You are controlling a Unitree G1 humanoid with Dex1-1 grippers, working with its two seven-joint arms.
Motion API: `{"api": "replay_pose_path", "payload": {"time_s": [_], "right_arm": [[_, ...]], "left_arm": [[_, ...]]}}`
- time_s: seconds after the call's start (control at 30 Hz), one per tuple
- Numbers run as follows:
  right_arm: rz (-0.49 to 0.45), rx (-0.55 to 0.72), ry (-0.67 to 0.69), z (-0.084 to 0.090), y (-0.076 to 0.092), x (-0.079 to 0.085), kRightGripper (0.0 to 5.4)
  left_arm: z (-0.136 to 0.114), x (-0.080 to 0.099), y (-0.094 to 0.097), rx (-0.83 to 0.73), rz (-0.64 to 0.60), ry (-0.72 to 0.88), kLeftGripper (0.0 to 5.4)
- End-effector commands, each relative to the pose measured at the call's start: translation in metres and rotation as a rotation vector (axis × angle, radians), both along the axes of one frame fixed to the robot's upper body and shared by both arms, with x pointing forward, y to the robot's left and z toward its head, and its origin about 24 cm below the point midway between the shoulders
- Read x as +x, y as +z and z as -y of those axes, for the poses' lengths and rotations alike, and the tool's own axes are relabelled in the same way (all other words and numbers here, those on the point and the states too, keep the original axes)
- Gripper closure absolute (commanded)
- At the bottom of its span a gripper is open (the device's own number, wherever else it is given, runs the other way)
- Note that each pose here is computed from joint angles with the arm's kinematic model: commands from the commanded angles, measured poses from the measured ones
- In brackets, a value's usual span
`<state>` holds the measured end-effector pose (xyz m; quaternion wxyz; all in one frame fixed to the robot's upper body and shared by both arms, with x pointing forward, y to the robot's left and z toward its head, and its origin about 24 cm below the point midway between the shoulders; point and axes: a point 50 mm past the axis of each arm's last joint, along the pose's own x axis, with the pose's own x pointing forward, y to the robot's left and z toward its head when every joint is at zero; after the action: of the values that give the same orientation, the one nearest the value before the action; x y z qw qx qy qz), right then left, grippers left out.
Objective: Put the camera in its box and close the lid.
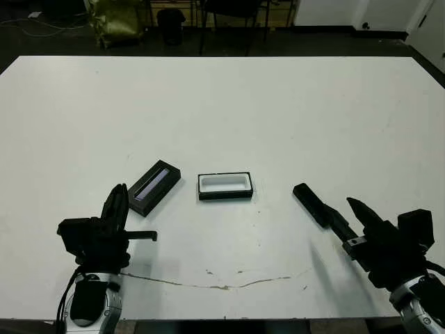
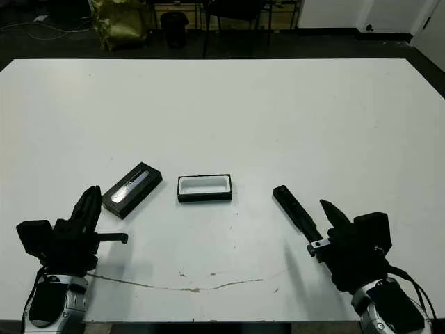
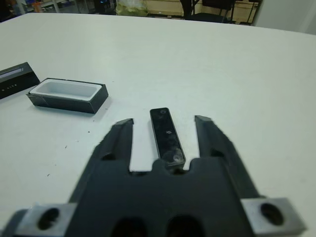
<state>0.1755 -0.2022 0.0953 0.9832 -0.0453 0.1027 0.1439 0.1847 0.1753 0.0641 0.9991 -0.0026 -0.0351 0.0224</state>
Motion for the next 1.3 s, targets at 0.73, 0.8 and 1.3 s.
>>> {"api": "replay_pose_path", "payload": {"time_s": [0.73, 0.8, 1.3], "right_arm": [[-0.183, -0.052, -0.096, 0.011, -0.033, 0.02, 0.03], [-0.175, -0.063, -0.095, 0.012, -0.035, 0.023, 0.03], [-0.186, -0.145, -0.078, 0.006, -0.055, 0.031, 0.11]], "left_arm": [[-0.001, 0.001, -0.002, 0.002, -0.023, -0.03, 5.4], [-0.001, 0.001, -0.001, 0.009, -0.022, -0.033, 5.4], [0.002, 0.003, -0.001, 0.013, -0.012, -0.046, 5.4]]}}
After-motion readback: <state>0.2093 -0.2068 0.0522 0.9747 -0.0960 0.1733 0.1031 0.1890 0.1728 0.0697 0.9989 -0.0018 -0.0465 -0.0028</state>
